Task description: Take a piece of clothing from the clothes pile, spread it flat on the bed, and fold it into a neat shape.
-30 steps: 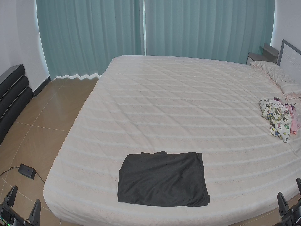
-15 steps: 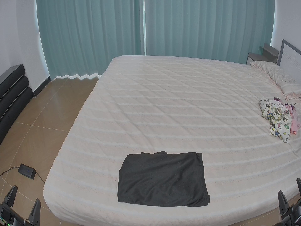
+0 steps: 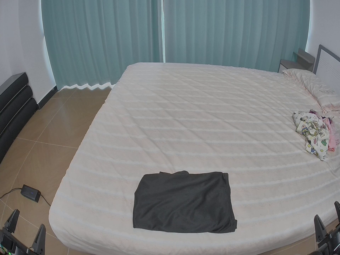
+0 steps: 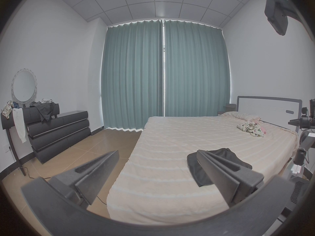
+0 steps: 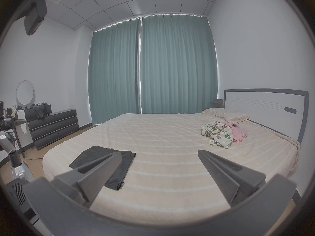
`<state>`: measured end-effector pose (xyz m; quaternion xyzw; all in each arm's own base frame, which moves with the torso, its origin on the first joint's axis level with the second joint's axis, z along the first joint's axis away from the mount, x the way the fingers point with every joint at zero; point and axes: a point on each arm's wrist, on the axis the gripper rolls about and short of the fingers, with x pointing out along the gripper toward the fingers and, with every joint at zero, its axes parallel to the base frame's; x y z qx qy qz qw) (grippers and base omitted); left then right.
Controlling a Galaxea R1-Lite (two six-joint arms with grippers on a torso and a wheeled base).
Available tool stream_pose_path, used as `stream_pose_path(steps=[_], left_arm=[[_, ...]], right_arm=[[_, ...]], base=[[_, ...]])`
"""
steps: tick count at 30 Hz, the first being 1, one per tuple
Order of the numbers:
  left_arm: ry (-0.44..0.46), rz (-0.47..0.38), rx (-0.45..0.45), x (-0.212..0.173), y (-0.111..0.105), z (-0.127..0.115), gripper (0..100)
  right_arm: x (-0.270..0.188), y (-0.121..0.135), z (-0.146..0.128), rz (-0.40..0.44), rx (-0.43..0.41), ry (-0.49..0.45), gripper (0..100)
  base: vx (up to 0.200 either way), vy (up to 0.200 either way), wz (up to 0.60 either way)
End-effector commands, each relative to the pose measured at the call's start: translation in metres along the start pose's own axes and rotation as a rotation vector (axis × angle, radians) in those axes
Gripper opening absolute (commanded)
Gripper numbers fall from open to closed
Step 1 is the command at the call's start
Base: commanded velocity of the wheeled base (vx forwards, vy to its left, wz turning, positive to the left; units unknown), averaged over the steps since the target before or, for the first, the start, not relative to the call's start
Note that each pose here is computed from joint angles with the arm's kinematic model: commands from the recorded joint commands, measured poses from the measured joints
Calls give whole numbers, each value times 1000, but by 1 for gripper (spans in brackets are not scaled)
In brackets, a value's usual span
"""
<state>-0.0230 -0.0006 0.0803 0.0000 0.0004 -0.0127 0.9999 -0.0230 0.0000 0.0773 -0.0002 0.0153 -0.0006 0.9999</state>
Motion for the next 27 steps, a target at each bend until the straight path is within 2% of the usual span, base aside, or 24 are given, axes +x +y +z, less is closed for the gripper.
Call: stream_pose_path(steps=[1, 27], left_arm=[[5, -4, 0, 0, 0, -4, 100], [5, -4, -2, 0, 0, -4, 100]], right_arm=[[-1, 0, -2, 0, 2, -8, 100], [-1, 0, -2, 1, 4, -8, 100]], base=[[0, 0, 0], [0, 0, 0]])
